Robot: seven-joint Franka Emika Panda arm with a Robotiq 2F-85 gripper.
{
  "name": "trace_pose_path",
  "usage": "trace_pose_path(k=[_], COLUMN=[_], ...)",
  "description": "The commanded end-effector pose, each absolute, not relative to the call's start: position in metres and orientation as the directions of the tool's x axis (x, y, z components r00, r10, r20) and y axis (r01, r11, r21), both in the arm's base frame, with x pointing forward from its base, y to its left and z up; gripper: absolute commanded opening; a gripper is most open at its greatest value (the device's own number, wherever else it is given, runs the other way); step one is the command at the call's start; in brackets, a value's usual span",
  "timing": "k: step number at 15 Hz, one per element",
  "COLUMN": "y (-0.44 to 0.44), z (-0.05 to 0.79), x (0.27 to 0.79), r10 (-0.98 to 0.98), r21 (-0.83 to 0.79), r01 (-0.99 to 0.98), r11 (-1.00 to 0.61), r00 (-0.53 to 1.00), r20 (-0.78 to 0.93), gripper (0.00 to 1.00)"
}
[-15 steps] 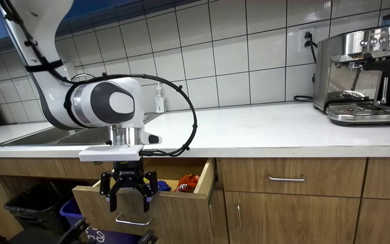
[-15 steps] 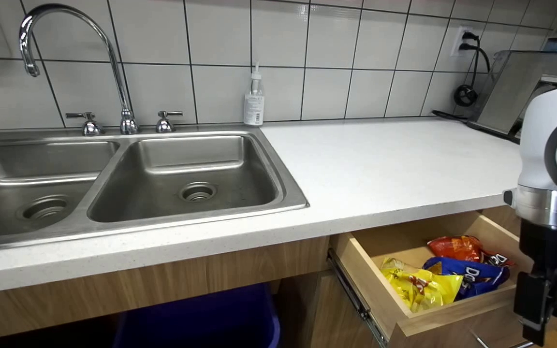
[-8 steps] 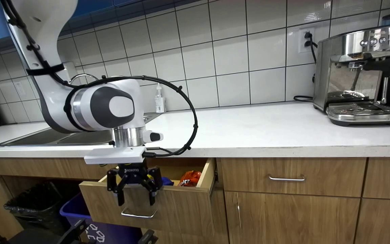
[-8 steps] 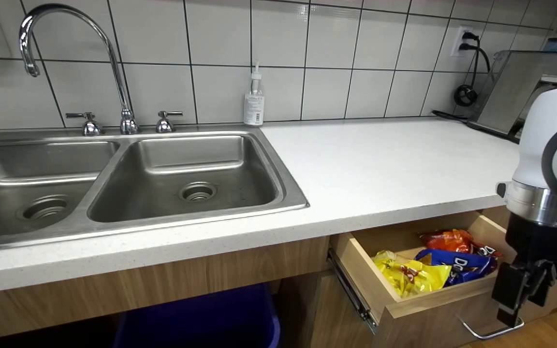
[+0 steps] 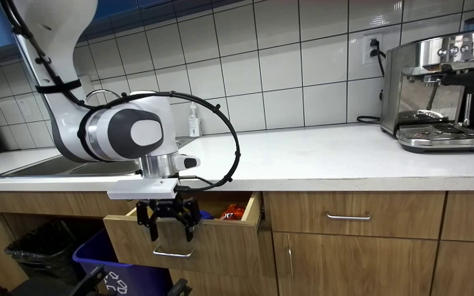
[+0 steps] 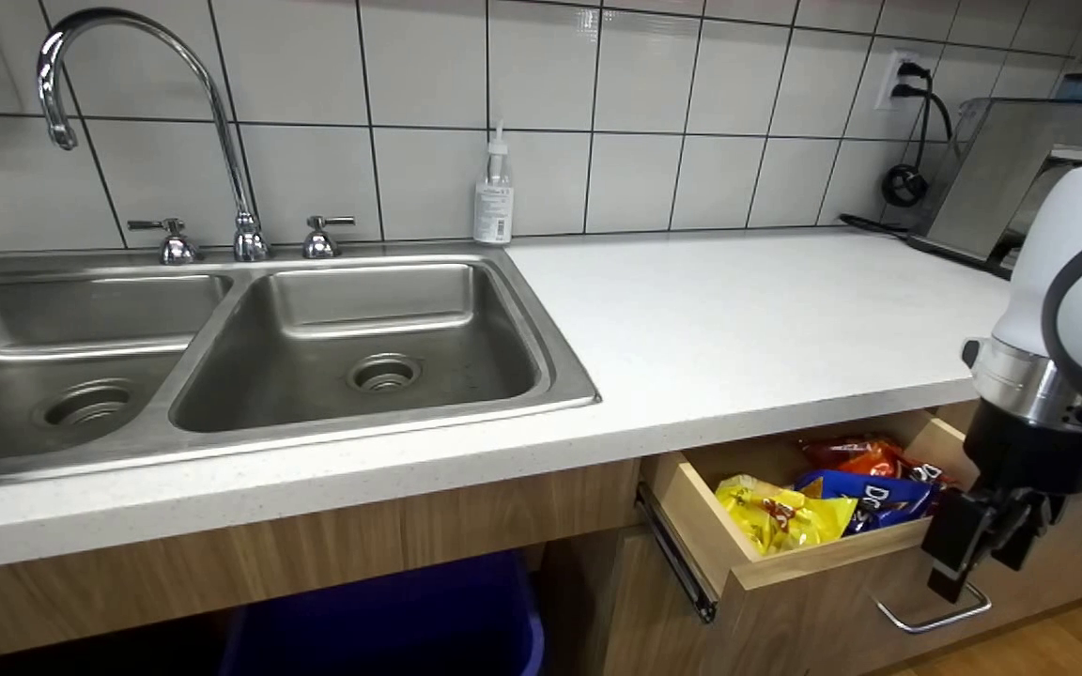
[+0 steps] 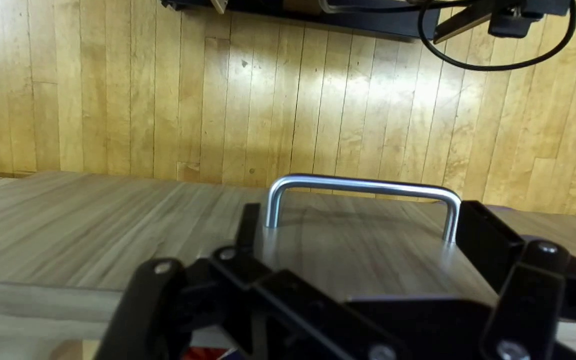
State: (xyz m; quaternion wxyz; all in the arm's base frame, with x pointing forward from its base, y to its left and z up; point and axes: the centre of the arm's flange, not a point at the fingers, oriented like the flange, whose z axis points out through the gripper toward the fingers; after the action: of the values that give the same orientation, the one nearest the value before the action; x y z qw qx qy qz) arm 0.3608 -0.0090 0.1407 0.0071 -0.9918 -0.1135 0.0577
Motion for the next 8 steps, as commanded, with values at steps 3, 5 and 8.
trace_pose_path(k=[3,5,8], y=[-0.004,-0.005,-0.005], z=[0.152,0.154,0.157], x=[0.348,0.352,0.36], r10=[0.173,0.162,0.152], r21=[-0.025,-0.021,-0.017], r01=[0.172,0.162,0.152], r11=[-0.985,-0.987,-0.988], r00=[0.985,0.987,0.988], r20=[-0.024,-0.009,0.012], gripper=[1.0,1.0,1.0])
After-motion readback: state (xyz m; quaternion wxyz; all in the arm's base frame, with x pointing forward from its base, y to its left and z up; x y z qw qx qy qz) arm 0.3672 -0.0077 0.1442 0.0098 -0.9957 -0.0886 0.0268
